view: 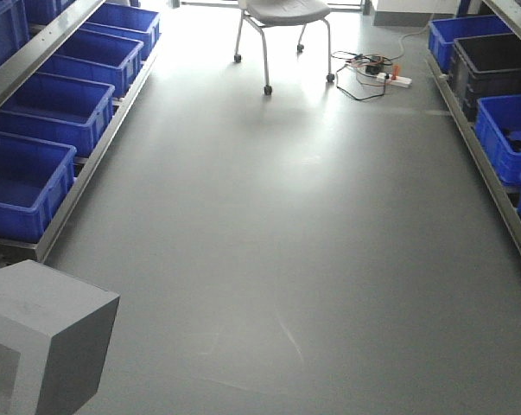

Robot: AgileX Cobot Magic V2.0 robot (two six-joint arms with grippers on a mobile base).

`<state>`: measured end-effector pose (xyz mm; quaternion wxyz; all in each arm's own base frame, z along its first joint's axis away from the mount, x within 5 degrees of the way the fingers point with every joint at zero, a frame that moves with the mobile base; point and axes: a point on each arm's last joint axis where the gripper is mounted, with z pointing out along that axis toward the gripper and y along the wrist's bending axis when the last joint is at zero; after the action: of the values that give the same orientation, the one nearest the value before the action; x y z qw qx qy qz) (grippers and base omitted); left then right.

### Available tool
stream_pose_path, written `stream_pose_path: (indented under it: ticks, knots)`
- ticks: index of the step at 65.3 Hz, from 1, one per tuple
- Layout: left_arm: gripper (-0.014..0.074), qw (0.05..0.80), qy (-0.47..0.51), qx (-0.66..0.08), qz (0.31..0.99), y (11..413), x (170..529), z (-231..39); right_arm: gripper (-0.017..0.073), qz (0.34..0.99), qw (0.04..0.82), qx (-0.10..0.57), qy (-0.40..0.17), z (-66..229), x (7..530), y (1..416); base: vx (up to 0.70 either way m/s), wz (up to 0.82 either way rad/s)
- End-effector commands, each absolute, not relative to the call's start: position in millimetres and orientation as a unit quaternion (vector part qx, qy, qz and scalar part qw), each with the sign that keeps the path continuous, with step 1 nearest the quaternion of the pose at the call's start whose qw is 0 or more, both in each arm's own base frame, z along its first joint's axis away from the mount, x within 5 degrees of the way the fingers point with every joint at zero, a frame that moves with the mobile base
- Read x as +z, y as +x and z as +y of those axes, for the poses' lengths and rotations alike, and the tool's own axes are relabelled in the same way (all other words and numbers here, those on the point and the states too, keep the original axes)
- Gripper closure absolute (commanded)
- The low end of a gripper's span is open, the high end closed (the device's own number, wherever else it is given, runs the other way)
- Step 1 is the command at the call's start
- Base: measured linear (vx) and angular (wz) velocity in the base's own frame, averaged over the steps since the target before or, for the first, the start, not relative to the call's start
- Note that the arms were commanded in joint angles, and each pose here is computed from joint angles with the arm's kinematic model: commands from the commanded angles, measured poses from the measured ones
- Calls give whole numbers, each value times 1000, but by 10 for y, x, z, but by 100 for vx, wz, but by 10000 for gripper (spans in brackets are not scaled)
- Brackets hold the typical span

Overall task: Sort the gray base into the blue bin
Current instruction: 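Drive down the aisle between blue bin racks carrying the block, then turn and approach the large empty blue bin on the roller rack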

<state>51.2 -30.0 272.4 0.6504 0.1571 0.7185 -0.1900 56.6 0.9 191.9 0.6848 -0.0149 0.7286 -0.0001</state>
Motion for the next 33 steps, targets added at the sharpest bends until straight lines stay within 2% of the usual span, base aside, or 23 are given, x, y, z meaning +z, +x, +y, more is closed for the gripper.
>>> stream_pose_path:
  ticks: [1,16,33]
  knots:
    - [599,692,137,-203,679,515,2908,-286,568,704,710,-4,-19,11,1940,565,33,16]
    - [599,692,137,-203,679,515,2908,-286,568,704,710,-4,-19,11,1940,565,30,38]
    - [599,692,137,-203,679,515,2908,-286,568,704,710,-4,-19,11,1940,565,26,89]
